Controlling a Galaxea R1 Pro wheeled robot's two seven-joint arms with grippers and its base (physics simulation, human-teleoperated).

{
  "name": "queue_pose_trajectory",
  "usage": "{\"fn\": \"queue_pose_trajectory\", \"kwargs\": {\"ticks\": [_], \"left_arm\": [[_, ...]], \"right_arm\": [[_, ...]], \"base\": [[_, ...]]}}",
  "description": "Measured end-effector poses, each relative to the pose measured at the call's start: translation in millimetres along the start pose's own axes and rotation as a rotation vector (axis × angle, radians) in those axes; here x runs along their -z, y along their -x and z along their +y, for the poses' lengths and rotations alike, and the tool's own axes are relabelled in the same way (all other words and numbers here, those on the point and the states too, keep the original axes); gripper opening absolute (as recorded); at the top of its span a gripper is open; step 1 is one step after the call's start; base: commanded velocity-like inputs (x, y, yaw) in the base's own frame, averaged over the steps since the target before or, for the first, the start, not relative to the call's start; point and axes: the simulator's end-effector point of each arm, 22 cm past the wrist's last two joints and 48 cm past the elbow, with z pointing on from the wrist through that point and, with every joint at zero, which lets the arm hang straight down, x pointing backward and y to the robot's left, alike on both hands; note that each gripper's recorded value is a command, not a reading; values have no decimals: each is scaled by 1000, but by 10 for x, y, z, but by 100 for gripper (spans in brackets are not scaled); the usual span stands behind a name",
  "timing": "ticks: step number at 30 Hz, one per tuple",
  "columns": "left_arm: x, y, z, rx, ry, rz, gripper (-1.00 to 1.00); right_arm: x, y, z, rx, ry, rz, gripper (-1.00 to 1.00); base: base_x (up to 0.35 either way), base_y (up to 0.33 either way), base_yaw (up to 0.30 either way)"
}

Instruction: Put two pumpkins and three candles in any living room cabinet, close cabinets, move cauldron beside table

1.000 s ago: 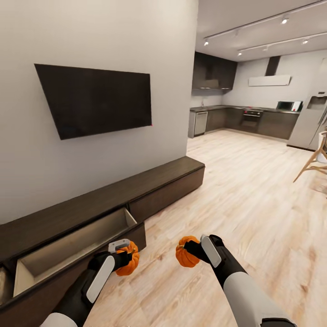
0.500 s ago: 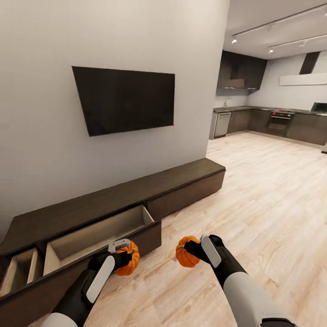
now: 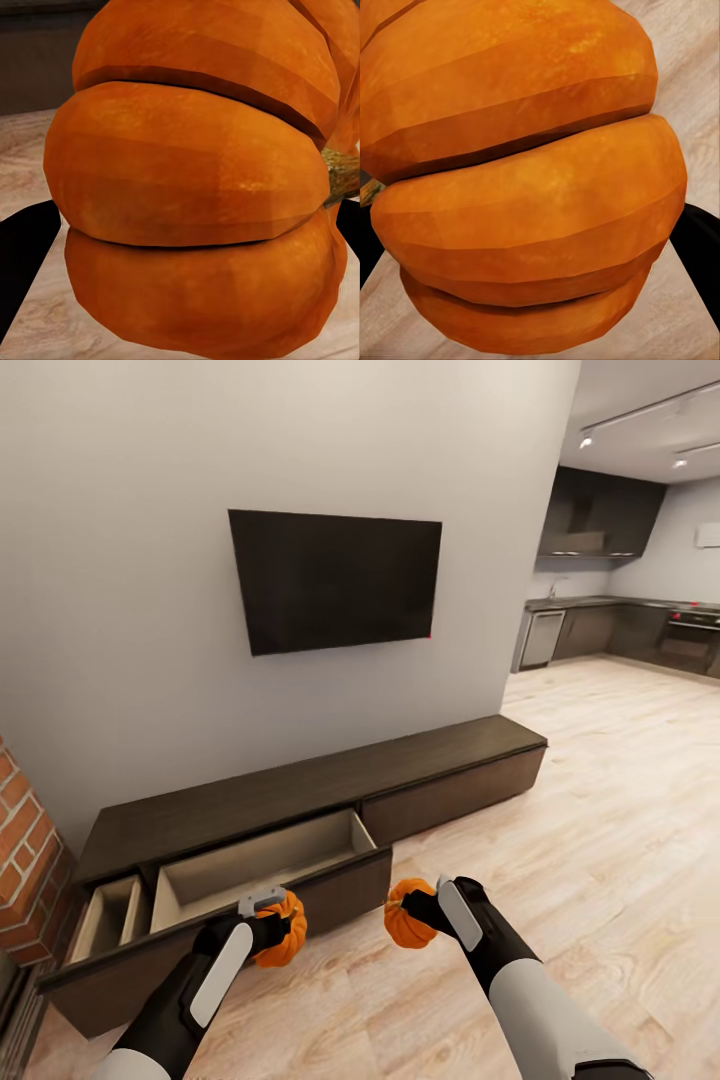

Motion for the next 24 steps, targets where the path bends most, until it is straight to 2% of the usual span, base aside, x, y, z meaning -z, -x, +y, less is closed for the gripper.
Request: {"fn": "queue_pose_trajectory", "kwargs": {"ticks": [9,24], "left_arm": [[2,5,1,0,1,-2,-100],[3,5,0,0,0,-2,-100]], "right_arm": [[3,2,2,0,0,-1,-100],[4,0,0,3,-1,-1,-100]], "base": [[122,-159,289],[220,-183,289]]}}
